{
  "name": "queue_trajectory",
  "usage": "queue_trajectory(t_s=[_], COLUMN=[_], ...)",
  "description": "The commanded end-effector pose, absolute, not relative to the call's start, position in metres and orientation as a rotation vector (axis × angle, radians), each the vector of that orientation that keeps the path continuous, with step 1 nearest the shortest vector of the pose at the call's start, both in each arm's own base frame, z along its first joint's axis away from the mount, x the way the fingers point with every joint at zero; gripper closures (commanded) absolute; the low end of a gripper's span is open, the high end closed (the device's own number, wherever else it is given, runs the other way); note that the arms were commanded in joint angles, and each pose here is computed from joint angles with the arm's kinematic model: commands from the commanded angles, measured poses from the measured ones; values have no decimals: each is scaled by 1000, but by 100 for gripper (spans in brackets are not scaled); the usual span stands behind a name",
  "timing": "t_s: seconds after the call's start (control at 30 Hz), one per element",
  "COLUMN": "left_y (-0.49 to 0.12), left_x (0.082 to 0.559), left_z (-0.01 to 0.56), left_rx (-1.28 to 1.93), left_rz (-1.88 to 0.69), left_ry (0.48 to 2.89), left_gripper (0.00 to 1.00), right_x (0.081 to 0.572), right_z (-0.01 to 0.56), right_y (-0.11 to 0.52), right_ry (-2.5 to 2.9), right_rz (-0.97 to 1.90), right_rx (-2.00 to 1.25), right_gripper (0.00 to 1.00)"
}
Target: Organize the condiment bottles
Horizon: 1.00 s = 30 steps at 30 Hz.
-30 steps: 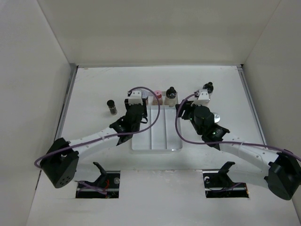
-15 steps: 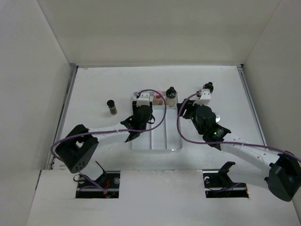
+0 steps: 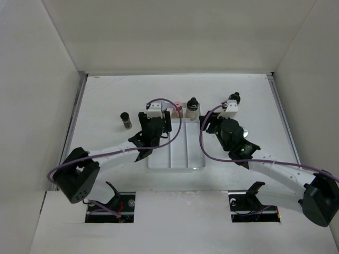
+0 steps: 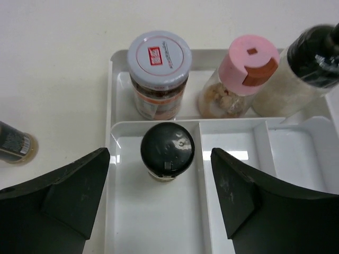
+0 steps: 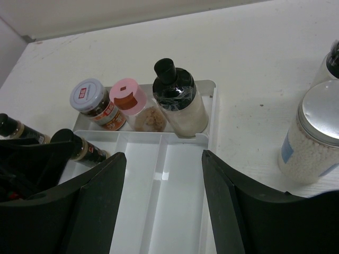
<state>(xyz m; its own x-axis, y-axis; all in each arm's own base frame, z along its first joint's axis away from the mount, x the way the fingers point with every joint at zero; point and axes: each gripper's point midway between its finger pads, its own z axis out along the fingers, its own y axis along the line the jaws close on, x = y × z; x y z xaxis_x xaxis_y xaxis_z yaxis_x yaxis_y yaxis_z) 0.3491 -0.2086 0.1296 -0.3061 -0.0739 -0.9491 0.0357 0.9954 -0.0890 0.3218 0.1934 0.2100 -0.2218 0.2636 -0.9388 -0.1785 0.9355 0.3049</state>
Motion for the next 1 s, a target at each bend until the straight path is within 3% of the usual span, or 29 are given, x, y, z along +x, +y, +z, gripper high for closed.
queue_trajectory(t_s=[0.0, 0.1, 0.37, 0.63, 0.8, 0.97], left_y=[-190, -159, -59, -42, -38, -35], left_x=[348, 347, 365, 386, 395, 404], left_z=[183, 197, 173, 144, 132, 128], left_rx=[-139, -200, -449, -495, -506, -526], left_rz=[-169, -135, 24, 90, 84, 78], left_ry=[1760, 1739, 1804, 1837, 1851, 1854], left_gripper=[23, 21, 20, 24, 31, 48], right_x=[324, 325, 328, 330, 330, 330], right_z=[229, 227, 223, 217, 216, 214], right_y=[192, 192, 197, 201, 203, 206], right_ry=[1682, 1686, 1702, 1718, 1723, 1731], right_rz=[444, 441, 435, 425, 427, 428], right_rx=[105, 104, 89, 78, 74, 65], right_gripper=[34, 34, 31, 29, 29, 29])
